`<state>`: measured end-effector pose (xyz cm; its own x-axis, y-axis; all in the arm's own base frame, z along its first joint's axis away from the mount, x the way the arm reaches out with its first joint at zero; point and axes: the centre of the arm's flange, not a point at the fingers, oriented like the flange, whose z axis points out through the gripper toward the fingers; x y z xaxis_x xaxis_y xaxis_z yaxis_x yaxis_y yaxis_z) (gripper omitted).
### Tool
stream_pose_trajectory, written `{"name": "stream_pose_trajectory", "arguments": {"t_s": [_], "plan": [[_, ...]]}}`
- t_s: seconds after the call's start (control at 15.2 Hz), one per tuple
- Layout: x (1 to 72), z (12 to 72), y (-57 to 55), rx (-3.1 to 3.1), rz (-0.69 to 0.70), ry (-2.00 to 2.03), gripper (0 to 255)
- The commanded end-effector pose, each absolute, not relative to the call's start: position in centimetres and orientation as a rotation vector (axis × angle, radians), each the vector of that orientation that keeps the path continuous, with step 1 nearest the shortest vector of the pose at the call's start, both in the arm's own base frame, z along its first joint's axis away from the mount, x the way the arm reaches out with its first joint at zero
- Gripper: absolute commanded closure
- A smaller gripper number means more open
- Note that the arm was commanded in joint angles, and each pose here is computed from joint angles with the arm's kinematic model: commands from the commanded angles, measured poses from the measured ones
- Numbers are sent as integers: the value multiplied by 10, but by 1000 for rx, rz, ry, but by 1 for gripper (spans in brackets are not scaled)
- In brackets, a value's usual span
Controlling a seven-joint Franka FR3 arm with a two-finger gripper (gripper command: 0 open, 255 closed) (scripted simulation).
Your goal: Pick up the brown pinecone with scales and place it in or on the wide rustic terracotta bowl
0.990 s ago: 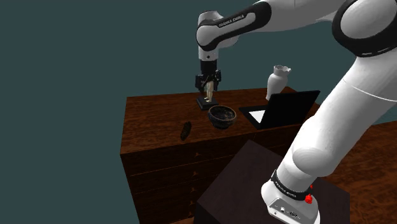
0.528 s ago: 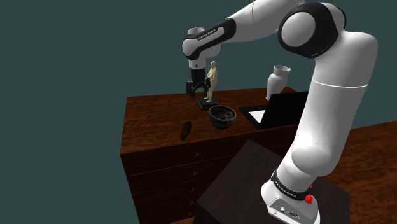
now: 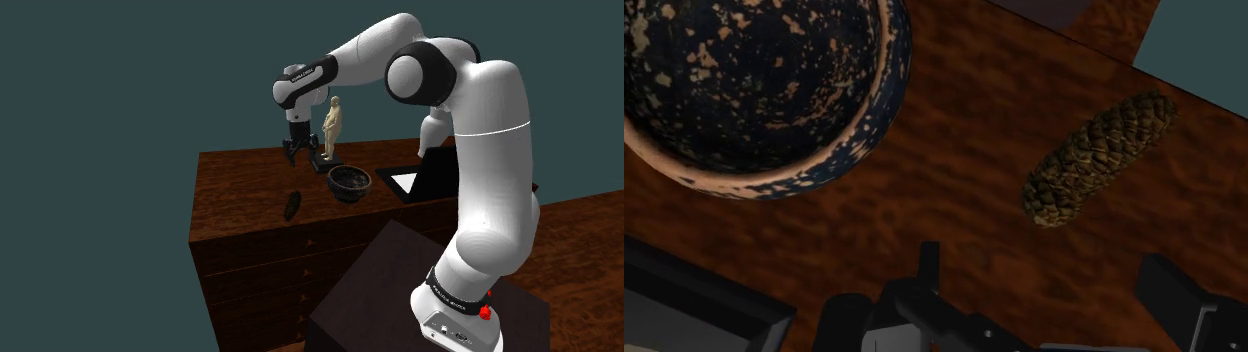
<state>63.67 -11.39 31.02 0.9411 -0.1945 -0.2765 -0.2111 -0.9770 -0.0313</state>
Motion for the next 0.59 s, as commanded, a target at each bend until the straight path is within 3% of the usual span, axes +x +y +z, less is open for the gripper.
{"name": "stream_pose_trajectory", "arguments": {"t_s": [0.0, 0.53], "plan": [[637, 299, -114, -3033, 425, 318, 0], [630, 275, -112, -3033, 425, 318, 0]]}}
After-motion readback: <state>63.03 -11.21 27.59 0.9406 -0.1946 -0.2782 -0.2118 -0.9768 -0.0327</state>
